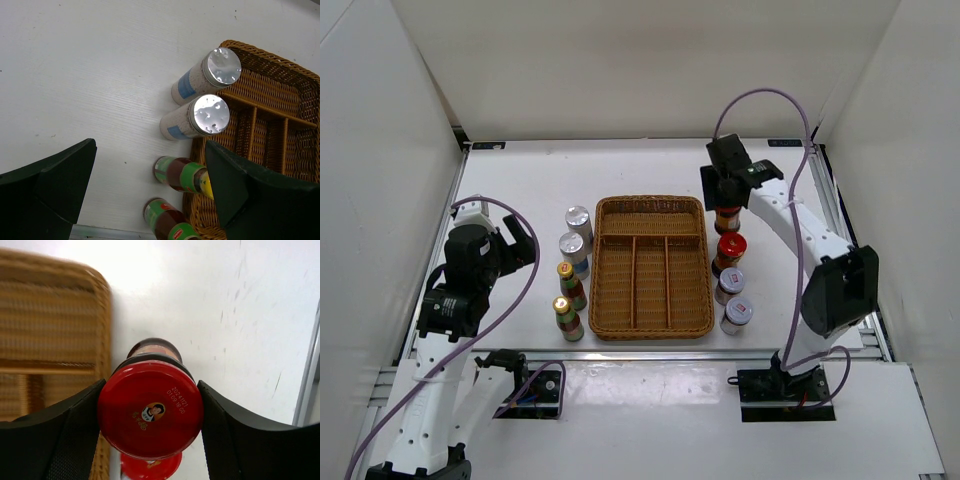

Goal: Organize the condiment bottles

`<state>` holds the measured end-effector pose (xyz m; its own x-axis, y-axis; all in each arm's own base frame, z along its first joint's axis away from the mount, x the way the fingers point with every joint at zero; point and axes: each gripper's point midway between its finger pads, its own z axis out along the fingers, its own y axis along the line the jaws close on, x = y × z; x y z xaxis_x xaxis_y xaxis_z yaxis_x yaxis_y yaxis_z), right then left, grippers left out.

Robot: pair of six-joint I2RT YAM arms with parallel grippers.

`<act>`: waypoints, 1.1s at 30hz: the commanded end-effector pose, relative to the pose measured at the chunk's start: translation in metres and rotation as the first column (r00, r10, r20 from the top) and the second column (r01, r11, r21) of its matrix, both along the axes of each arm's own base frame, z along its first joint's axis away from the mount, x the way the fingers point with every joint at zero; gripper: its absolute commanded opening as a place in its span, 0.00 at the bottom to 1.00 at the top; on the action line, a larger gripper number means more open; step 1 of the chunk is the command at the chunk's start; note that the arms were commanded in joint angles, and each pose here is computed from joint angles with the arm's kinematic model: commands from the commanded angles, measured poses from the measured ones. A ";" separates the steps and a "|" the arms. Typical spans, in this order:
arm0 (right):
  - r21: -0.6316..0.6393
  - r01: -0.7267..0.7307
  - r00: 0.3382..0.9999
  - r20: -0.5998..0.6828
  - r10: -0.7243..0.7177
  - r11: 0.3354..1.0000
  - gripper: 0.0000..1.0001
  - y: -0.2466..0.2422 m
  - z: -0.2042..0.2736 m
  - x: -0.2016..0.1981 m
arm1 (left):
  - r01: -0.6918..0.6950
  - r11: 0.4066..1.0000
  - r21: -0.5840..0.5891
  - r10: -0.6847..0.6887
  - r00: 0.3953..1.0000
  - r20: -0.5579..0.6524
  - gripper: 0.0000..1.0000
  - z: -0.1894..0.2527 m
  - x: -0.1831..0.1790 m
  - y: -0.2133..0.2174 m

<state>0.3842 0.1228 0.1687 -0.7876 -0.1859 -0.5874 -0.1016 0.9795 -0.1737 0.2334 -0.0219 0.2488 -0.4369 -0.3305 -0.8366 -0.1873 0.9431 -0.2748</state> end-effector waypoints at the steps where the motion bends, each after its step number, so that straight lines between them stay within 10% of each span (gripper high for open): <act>1: 0.063 -0.078 0.923 0.383 0.048 0.995 0.00 0.034 0.121 0.025 | 0.014 1.000 -0.002 -0.014 1.000 0.021 1.00 0.007 0.001 -0.002; 20: 0.138 -0.290 0.936 0.247 0.251 0.947 0.00 0.127 0.028 0.039 | 0.023 1.000 -0.008 -0.022 0.999 0.029 1.00 0.009 -0.001 -0.004; 31: 0.154 -0.258 0.957 0.177 0.230 0.954 1.00 0.121 0.015 0.038 | 0.023 1.000 -0.008 -0.022 0.999 0.029 1.00 0.009 -0.001 -0.004; 33: 0.124 -0.225 0.959 0.201 0.197 0.966 1.00 0.112 0.031 0.040 | 0.023 1.000 -0.008 -0.022 0.999 0.029 1.00 0.009 -0.001 -0.004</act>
<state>0.4070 0.2386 0.1439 -0.6931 -0.3069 -0.6523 -0.3549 0.9329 -0.0619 0.2329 -0.0223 0.2497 -0.4345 -0.3311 -0.8376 -0.1837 0.9430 -0.2774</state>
